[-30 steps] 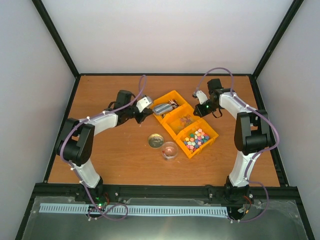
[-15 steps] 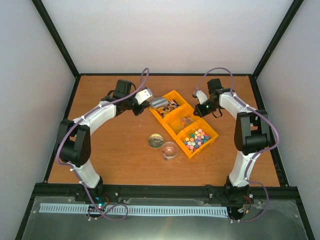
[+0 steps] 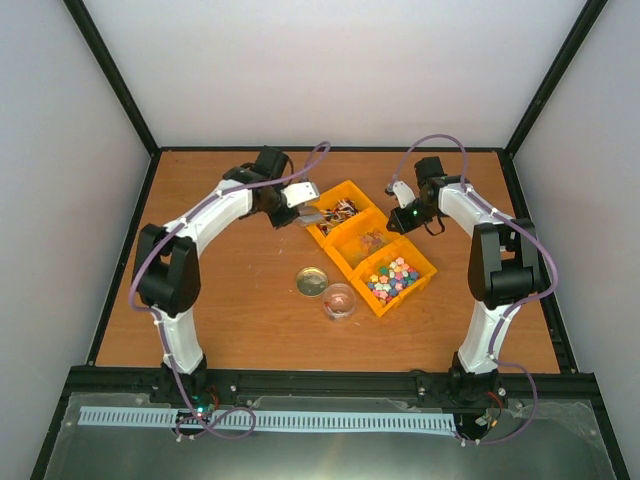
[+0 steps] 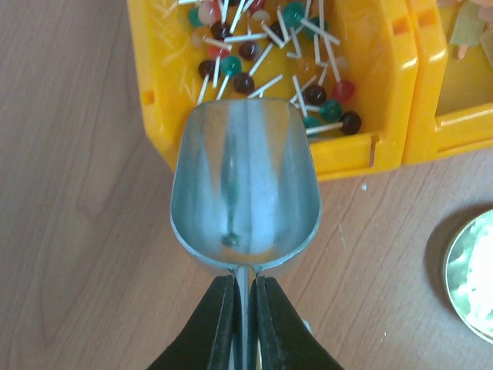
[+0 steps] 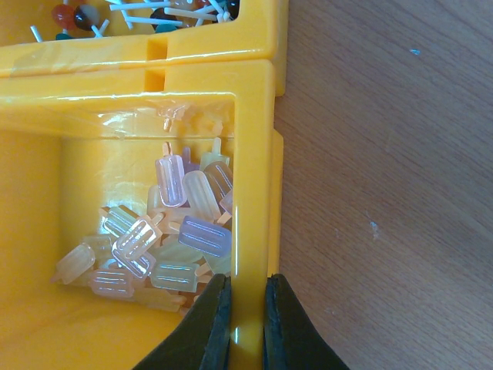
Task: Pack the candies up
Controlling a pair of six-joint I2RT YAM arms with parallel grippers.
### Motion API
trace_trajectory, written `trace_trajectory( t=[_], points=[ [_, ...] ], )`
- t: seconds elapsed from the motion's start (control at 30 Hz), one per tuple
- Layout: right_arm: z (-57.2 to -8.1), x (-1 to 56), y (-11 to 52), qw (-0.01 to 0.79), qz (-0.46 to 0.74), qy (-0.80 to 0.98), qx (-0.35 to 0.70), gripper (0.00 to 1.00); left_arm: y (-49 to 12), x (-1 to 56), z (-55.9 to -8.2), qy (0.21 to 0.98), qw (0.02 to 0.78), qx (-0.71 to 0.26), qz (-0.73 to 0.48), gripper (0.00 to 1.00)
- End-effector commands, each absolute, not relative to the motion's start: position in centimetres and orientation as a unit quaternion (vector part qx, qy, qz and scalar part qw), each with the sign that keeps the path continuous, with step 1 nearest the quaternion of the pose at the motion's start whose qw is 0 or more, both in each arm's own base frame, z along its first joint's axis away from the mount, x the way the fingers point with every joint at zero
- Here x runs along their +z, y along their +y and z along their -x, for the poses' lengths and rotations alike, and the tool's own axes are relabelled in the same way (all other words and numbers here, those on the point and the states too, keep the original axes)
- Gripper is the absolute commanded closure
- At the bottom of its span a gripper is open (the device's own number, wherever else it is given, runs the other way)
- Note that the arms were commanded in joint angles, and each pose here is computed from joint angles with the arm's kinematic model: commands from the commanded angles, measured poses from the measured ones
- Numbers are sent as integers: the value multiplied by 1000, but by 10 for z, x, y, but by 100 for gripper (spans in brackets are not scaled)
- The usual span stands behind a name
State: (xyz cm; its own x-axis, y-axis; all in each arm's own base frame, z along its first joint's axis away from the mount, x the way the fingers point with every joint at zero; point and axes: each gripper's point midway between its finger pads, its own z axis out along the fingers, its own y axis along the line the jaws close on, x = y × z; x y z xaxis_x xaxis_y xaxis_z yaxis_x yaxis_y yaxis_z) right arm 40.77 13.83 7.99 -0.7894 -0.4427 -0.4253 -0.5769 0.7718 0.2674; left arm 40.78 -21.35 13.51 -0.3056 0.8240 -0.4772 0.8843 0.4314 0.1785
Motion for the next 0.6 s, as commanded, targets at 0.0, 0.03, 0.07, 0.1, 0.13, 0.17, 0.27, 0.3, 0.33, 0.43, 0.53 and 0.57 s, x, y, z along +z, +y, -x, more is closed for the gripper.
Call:
trace_trajectory(
  t=[0.0,0.03,0.07,0.1,0.13,0.17,0.27,0.3,0.33,0.43,0.53,0.57],
  points=[
    [-415,72,134,168,263,932,184,97,-213,127,-405,816,200,-14,-542,99],
    [-415,72,134,169,263,932,184,97,-213,121,-409,823,189,-6,-535,99],
    [-415,72,134,169,263,932,184,97,-214,119,-413,830,180,1,-528,99],
    [-415,72,134,169,264,931,185,97,-216,115,-415,835,167,4,-524,99],
    [-415,72,134,169,264,931,186,97,-218,115,-417,838,157,5,-522,99],
    [-415,72,135,169,265,931,186,97,-221,112,-419,842,145,6,-519,99],
    [-415,73,135,170,265,930,187,97,-229,104,-425,844,125,11,-521,99],
    [-415,73,135,170,266,930,189,97,-232,101,-427,844,122,13,-523,99],
    [-415,73,135,170,266,930,189,97,-234,98,-429,843,120,12,-524,99],
    [-415,74,136,171,268,929,189,97,-245,87,-431,842,120,-9,-527,99],
    [-415,74,136,171,269,929,189,97,-255,74,-432,841,138,-32,-522,99],
    [-415,73,136,171,268,929,189,97,-258,69,-434,841,151,-38,-518,99]
  ],
)
